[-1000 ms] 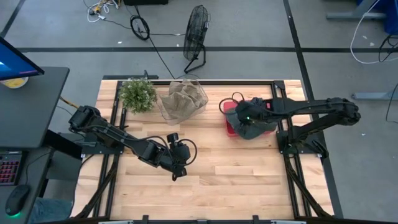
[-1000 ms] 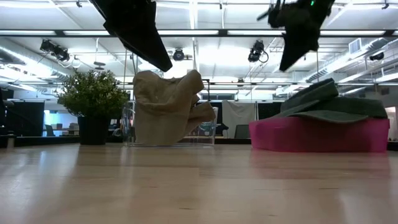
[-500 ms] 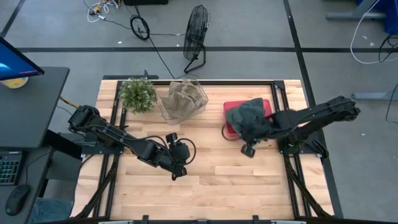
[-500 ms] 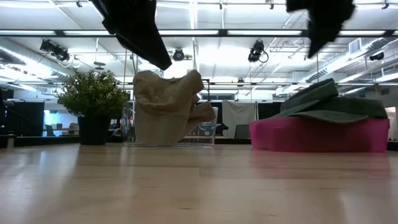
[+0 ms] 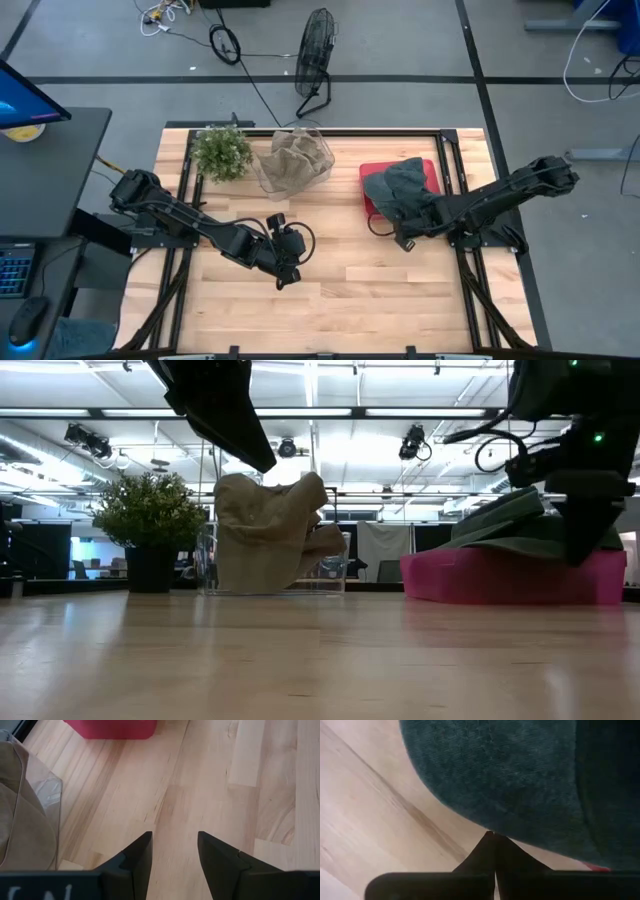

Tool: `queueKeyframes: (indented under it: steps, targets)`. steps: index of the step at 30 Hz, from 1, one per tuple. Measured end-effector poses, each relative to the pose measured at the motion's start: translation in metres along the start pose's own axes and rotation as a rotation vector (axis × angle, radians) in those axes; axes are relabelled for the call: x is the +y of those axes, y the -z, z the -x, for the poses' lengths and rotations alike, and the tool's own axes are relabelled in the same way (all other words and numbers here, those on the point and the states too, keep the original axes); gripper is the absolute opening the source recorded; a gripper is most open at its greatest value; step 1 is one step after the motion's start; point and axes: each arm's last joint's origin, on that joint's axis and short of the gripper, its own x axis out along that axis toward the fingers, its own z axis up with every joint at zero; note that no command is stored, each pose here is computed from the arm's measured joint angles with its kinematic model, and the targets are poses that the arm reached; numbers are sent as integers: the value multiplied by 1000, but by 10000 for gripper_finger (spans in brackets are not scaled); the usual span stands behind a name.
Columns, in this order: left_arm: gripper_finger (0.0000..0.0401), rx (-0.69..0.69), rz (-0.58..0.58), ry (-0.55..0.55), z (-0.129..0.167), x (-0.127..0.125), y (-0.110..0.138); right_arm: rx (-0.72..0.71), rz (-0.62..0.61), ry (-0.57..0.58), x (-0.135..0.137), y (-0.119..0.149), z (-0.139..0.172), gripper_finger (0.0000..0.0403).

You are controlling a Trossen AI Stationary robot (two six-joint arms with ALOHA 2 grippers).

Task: Pick & Place hat
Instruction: Adjust the black caps in the red bin, then return to Home Position

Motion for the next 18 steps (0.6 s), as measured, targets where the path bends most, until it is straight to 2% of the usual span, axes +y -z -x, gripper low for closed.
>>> queueKeyframes:
  steps: [3, 6, 10, 15, 18]
  targets:
    - [161, 0, 0, 0, 0, 0, 0, -12, -7, 10, -3, -4, -3, 1]
    - [161, 0, 1, -2, 0, 1, 0, -82, 13, 20, -4, -12, -4, 0]
    - [161, 1, 6, -7, -2, 2, -1, -143, 23, -18, -2, -24, -3, 0]
    - [161, 2, 14, -14, -4, 5, -2, -206, 54, -34, 2, -37, 10, 0]
    - [161, -6, 21, -15, 2, 9, -5, -242, 87, -64, 6, -44, 31, 0]
